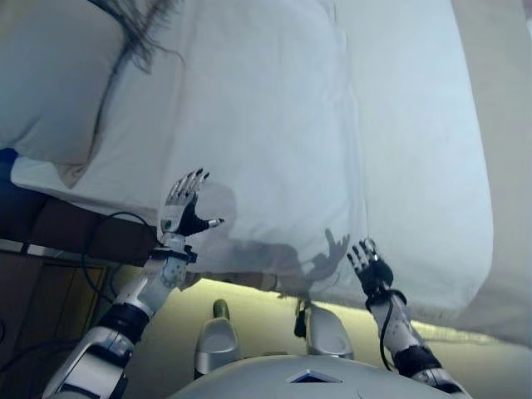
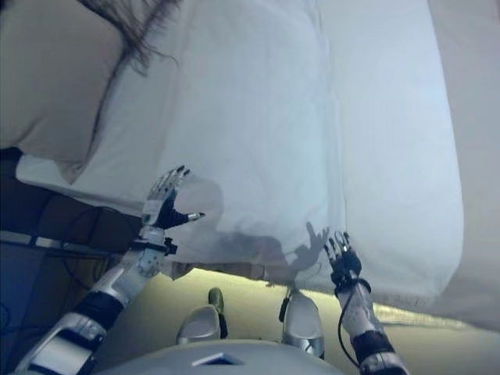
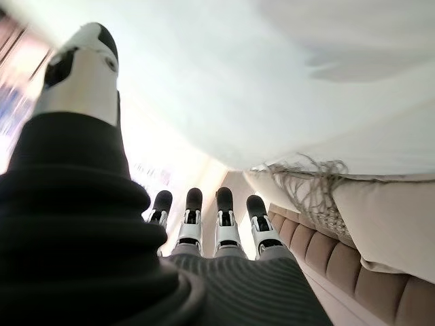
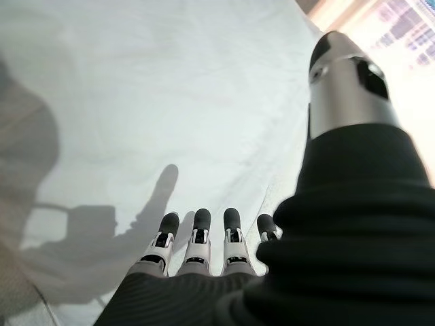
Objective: Make the bed neatly
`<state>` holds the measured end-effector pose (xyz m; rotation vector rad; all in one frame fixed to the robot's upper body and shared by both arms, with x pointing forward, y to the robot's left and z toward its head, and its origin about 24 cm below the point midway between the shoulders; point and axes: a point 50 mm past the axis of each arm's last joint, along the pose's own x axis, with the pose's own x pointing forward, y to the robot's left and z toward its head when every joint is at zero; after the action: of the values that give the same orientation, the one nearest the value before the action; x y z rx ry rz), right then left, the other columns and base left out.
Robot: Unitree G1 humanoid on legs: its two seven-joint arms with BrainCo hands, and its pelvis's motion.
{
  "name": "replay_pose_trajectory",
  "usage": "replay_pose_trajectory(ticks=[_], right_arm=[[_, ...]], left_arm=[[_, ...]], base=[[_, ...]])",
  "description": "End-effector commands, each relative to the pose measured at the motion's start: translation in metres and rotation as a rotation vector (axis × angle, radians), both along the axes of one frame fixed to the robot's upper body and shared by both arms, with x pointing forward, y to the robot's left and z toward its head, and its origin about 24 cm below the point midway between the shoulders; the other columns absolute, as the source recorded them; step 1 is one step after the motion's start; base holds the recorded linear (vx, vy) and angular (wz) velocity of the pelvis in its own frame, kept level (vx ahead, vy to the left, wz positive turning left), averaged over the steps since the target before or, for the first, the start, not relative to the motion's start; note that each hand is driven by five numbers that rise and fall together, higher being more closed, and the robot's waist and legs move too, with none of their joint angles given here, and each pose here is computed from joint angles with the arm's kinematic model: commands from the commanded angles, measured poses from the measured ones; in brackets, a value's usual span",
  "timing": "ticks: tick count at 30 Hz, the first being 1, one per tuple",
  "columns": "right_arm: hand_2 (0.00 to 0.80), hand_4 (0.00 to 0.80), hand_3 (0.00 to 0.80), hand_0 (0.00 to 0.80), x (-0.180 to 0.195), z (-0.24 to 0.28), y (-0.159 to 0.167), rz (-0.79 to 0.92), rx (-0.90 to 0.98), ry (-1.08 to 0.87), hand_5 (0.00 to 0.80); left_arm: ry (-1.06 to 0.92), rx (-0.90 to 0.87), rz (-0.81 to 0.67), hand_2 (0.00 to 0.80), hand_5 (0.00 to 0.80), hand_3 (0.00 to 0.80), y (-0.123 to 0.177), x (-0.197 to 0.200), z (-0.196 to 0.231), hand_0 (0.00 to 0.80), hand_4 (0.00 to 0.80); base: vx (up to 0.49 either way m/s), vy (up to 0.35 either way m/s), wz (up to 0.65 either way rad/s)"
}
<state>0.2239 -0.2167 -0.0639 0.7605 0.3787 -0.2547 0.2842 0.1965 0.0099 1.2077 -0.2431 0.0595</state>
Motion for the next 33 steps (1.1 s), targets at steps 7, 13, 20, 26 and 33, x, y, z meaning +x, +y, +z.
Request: replay_pose_trajectory(ticks=[7, 13, 20, 26, 33], right_arm=[[0.0, 0.0, 0.0, 0.0, 0.048, 0.061, 0.004, 0.054, -0.068, -0.274, 0.0], [0.0, 0.0, 0.0, 0.0, 0.054, 0.073, 0.013, 0.067, -0.066, -0.336, 0.0], [0.0, 0.0, 0.0, 0.0, 0.061, 0.086, 0.022, 0.083, -0.044, -0.404, 0.0], [0.0, 0.0, 0.0, 0.0, 0.064, 0.094, 0.031, 0.123, -0.046, -0.43, 0.0], [0.0, 0.0, 0.0, 0.0, 0.071, 0.109, 0.034, 0.15, -0.058, -0.479, 0.0]], left_arm=[[-0.161, 0.026, 0.226, 0.0, 0.0, 0.0, 0.012, 0.025, 0.014, 0.0, 0.0], [-0.209, 0.049, 0.297, 0.0, 0.0, 0.0, 0.025, 0.037, 0.031, 0.0, 0.0], [-0.228, 0.127, 0.351, 0.0, 0.0, 0.0, 0.036, 0.048, 0.046, 0.0, 0.0], [-0.245, 0.153, 0.399, 0.0, 0.0, 0.0, 0.051, 0.053, 0.057, 0.0, 0.0], [-0.277, 0.152, 0.409, 0.0, 0.0, 0.0, 0.057, 0.058, 0.07, 0.0, 0.0]], base=[[-0.086, 0.22, -0.24], [-0.095, 0.004, -0.08], [-0.038, -0.026, 0.03], [0.019, 0.0, -0.18], [-0.028, 0.04, -0.09]])
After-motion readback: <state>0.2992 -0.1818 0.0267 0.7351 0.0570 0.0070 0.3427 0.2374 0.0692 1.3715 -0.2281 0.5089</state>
